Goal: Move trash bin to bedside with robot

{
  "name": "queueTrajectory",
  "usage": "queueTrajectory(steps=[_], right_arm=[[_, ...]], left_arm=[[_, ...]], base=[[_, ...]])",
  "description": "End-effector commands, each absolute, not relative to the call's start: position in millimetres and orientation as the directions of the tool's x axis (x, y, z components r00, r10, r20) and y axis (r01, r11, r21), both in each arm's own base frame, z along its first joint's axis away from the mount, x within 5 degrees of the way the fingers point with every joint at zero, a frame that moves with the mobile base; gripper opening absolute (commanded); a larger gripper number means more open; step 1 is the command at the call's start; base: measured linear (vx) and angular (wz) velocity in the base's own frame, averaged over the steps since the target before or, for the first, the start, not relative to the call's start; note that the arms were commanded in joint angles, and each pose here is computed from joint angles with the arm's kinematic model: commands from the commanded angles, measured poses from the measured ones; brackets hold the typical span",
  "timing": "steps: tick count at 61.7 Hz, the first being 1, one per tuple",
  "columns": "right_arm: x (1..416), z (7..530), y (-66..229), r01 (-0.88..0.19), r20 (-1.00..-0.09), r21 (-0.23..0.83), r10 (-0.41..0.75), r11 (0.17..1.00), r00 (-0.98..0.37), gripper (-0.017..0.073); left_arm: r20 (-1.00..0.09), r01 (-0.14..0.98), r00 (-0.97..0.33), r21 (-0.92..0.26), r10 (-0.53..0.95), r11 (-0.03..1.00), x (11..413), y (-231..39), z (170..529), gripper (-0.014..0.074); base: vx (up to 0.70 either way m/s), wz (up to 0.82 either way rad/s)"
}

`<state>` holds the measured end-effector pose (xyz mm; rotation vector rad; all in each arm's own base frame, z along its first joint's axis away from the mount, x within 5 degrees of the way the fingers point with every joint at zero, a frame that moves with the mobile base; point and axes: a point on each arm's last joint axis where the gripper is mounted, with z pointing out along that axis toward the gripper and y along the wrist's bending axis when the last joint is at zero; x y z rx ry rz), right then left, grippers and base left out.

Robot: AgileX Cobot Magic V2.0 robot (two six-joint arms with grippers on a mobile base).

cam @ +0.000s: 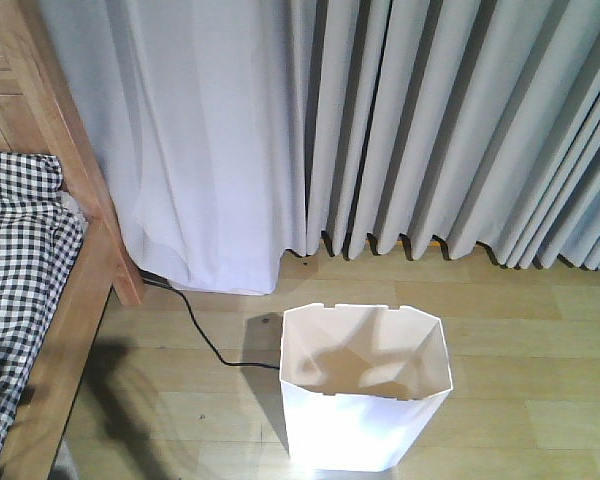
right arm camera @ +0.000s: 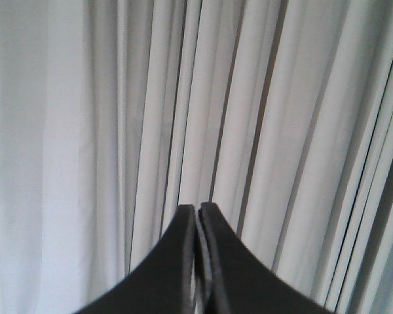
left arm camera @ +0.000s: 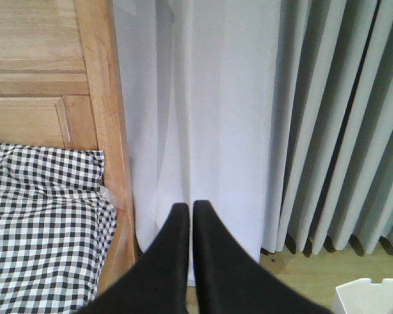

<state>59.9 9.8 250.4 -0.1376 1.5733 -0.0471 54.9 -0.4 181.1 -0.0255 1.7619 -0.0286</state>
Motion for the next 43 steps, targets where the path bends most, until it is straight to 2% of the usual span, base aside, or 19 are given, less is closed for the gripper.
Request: queueTrajectory(steps=[1, 20, 33, 43], right_arm=[[60, 261, 7, -0.021, -0.994, -0.107, -0.106, 0.994, 0.037, -0.0010], [60, 262, 6, -0.010, -0.993, -0.113, -0.112, 0.994, 0.039, -0.0010], [58, 261, -3, 0.086, -0.998, -0.045, -0.048, 0.995, 0.035, -0.0010], [56, 260, -5, 0.113, -1.000, 0.000, -0.003, 0.994, 0.026, -0.0010]], left_arm=[[-0.991, 0.001, -0.126, -0.041, -0.041, 0.999, 56, 0, 182, -0.0006], [-0.991, 0.001, -0.126, -0.041, -0.041, 0.999, 56, 0, 182, -0.0006], [-0.991, 0.001, -0.126, -0.041, -0.041, 0.999, 56, 0, 182, -0.0006], [-0.991, 0.001, -0.126, -0.041, -0.041, 0.999, 56, 0, 182, -0.0006]], base=[[0.00, 0.00], [0.00, 0.00], [0.00, 0.00], [0.00, 0.00]])
